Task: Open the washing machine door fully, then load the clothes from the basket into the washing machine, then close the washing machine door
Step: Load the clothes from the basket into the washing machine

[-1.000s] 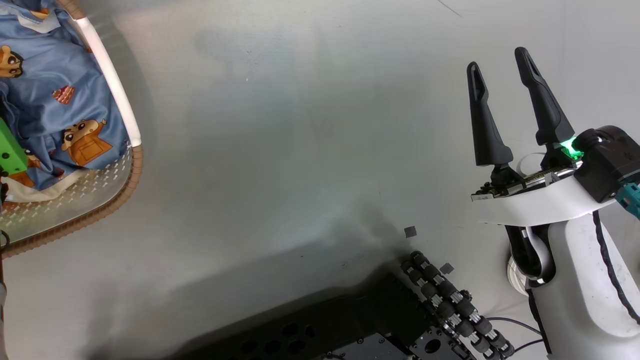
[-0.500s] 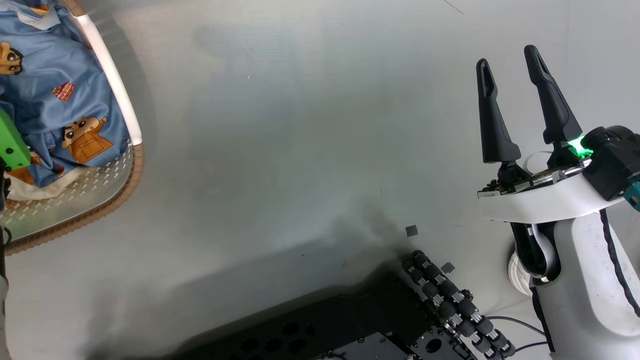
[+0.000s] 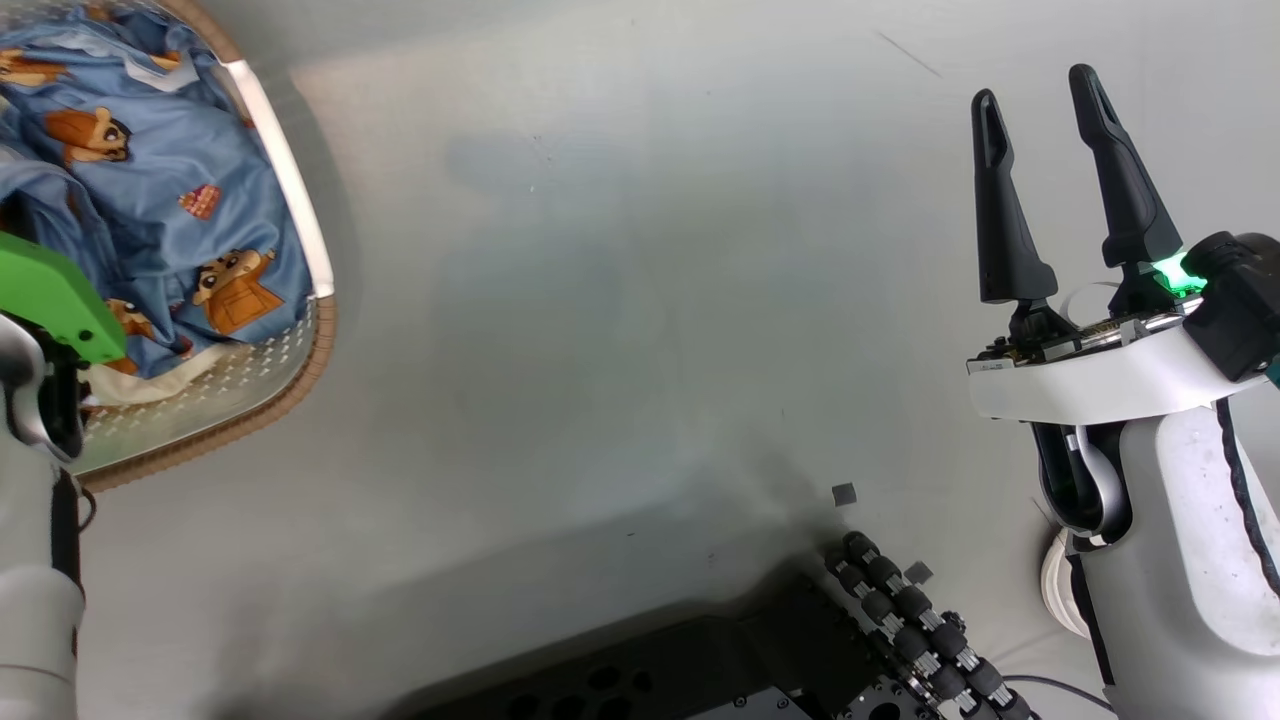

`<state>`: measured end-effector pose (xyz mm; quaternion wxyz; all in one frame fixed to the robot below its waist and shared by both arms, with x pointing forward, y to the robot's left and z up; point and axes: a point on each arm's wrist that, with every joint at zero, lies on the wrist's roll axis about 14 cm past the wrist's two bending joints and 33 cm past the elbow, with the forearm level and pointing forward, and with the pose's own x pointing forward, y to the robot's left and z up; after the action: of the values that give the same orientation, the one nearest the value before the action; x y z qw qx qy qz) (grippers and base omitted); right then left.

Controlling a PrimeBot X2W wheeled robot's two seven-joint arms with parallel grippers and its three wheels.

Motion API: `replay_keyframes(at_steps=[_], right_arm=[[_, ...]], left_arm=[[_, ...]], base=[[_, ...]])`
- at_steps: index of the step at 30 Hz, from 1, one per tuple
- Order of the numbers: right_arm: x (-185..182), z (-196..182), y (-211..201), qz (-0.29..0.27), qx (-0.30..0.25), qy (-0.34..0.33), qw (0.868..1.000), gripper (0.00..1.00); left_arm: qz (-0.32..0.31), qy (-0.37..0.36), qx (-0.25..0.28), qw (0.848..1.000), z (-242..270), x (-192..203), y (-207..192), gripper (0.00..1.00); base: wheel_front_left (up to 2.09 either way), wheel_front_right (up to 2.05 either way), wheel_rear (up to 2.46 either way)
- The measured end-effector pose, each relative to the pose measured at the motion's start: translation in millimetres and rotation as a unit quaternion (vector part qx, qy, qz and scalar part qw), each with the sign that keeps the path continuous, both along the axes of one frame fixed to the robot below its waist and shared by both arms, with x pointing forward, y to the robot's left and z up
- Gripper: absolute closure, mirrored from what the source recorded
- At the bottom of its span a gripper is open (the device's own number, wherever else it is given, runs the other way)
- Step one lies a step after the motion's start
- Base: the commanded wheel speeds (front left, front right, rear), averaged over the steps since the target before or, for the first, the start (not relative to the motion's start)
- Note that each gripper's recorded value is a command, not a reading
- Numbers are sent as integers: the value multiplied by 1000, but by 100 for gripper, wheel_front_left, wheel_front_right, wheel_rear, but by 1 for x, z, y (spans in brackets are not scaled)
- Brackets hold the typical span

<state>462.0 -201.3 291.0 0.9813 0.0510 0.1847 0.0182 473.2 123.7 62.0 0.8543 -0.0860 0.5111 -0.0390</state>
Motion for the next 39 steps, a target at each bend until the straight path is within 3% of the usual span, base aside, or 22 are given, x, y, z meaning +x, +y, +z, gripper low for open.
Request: replay_keyframes(at_steps=[17, 39], right_arm=[[9, 59, 6, 4, 6, -66, 998, 0], [-28, 136, 0, -6, 4, -132, 991, 0]], left_arm=[[43, -113, -16, 993, 81, -3, 4, 100], [49, -210, -51, 975, 197, -27, -8, 100]], base=[[0, 0, 0], [0, 0, 0]])
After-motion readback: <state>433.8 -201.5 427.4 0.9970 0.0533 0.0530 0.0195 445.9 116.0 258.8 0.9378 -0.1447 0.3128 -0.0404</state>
